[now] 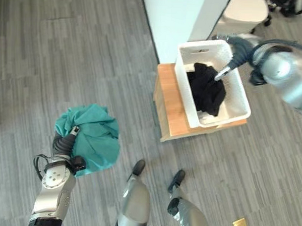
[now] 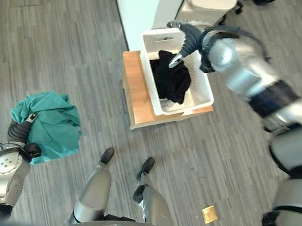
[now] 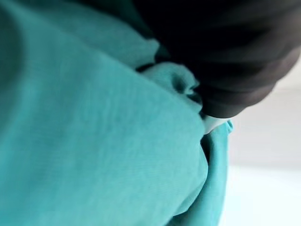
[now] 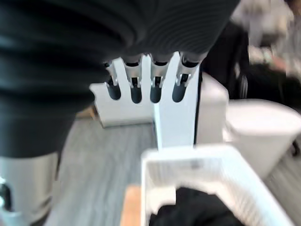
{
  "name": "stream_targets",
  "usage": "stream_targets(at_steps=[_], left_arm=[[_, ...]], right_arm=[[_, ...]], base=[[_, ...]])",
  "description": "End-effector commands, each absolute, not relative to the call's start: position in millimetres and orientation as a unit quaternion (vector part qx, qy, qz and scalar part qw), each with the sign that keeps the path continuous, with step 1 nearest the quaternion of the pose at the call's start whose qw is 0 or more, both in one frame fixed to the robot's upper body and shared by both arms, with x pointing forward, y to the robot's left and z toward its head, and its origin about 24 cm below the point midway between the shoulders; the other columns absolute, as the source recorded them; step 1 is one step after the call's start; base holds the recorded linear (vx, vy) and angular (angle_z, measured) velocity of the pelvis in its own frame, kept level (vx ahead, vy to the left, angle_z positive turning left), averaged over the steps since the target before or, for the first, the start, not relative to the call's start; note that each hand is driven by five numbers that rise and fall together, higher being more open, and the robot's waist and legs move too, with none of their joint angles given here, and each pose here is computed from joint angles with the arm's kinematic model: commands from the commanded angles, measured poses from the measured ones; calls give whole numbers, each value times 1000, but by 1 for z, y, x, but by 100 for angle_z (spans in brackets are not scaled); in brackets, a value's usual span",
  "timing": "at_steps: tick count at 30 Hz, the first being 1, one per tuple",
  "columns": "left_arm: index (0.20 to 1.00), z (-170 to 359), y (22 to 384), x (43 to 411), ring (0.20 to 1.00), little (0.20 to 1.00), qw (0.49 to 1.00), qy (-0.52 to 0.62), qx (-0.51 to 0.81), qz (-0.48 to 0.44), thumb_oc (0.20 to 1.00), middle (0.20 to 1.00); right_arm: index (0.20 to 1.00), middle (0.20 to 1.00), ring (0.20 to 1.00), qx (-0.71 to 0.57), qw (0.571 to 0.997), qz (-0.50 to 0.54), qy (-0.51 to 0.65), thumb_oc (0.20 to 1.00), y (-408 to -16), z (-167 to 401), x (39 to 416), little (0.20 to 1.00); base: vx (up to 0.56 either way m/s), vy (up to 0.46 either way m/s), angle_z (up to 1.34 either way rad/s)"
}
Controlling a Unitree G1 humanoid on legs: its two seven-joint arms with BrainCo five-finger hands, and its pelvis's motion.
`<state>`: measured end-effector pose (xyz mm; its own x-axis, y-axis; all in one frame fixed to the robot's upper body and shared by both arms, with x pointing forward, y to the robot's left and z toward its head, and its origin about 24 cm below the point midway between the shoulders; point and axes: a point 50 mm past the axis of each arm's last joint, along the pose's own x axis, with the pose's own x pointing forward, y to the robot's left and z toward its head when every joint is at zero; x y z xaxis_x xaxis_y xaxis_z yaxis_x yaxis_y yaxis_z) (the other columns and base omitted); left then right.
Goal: Pick up bed clothes into laundry basket.
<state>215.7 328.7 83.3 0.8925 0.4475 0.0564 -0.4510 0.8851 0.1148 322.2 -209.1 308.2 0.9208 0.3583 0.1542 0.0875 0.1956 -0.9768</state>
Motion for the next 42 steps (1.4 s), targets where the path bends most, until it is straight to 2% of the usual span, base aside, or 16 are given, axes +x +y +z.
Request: stream_targets(at_steps=[1, 6, 11, 19, 23, 25, 33, 42], left_arm=[[200, 119, 333, 215, 200, 200, 964, -88, 120, 218, 200, 200], [200, 155, 325, 228, 200, 200, 961, -144, 157, 176, 200, 200], [200, 214, 321, 255, 200, 200, 947, -206, 215, 120, 200, 200], [200, 284, 336, 287, 200, 200, 924, -222, 285, 126, 200, 200], [200, 296, 341, 299, 200, 200, 928, -217, 271, 136, 200, 200], [200, 310, 345, 313, 200, 200, 931, -199, 271, 144, 200, 200], [200, 343, 335, 330, 200, 200, 916, -197, 319, 143, 200, 200], [200, 341, 326, 343, 200, 200, 916, -182, 330, 136, 200, 200]], right_arm=[[1000, 1000, 1000, -596, 789, 74, -130, 1000, -238, 300, 328, 1000], [1000, 1000, 1000, -528, 836, 51, -137, 1000, -267, 279, 300, 1000], [1000, 1000, 1000, -437, 889, 94, -99, 1000, -272, 226, 284, 1000], [1000, 1000, 1000, -339, 934, 112, -4, 1000, -278, 149, 265, 1000], [1000, 1000, 1000, -302, 947, 112, 15, 1000, -273, 126, 260, 1000], [1000, 1000, 1000, -271, 954, 127, 23, 1000, -258, 107, 259, 1000], [1000, 1000, 1000, -251, 960, 123, 25, 1000, -251, 93, 254, 1000], [1000, 1000, 1000, -240, 964, 116, 23, 1000, -247, 87, 253, 1000]], base=[[50, 22, -12], [49, 29, -12], [40, 18, -9], [26, 17, -20], [4, -6, -10], [0, 0, 0], [-26, -12, -8], [5, 2, -12]])
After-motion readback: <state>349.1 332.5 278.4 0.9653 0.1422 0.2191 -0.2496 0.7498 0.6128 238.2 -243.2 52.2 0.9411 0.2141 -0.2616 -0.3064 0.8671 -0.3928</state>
